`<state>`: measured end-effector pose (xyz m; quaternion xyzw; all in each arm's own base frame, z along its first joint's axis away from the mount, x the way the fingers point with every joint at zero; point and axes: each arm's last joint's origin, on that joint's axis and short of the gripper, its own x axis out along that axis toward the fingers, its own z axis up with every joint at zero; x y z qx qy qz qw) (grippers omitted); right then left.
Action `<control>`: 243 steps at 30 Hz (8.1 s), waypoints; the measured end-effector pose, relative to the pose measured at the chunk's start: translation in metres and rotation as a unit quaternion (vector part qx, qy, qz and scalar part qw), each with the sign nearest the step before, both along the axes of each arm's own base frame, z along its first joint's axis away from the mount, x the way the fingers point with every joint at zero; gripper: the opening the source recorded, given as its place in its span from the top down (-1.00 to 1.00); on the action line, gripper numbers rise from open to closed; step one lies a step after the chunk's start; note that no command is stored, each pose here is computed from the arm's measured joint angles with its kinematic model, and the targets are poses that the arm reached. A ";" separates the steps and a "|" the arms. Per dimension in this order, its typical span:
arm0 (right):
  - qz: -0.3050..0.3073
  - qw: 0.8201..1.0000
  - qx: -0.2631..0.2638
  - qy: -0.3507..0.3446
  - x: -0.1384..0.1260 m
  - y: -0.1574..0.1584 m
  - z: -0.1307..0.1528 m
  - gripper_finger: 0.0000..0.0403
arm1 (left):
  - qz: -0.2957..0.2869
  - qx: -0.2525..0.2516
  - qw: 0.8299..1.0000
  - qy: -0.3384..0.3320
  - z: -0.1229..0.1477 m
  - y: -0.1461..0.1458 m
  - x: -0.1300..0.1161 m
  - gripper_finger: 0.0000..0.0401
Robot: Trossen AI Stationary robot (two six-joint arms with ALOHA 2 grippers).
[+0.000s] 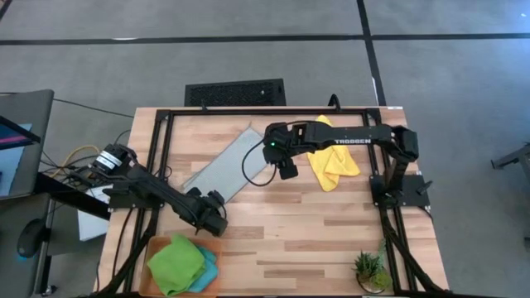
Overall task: Fold microfiber towels
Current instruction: Fold the gray microfiber towel, then put the gray towel into the orange bin
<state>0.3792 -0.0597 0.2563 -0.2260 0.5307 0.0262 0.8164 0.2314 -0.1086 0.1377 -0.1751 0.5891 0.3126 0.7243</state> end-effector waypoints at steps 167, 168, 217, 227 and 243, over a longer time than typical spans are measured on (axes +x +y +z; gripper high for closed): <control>-0.090 0.995 0.038 -0.030 -0.094 -0.036 0.084 -0.12 | -0.389 0.070 0.918 0.010 -0.014 0.169 0.100 0.92; -0.090 0.995 0.038 -0.031 -0.094 -0.036 0.084 -0.12 | -0.379 0.072 0.923 0.007 -0.014 0.170 0.100 0.94; -0.065 0.993 0.061 -0.082 -0.077 -0.004 0.089 -0.12 | -0.227 -0.054 0.969 -0.083 0.178 0.002 -0.059 1.00; -0.052 0.991 0.082 -0.091 -0.076 -0.003 0.089 -0.12 | -0.204 -0.111 0.970 -0.075 0.197 -0.036 -0.068 1.00; -0.044 0.988 0.108 -0.098 -0.075 -0.001 0.090 -0.12 | -0.161 -0.143 0.977 -0.012 0.211 -0.109 -0.066 1.00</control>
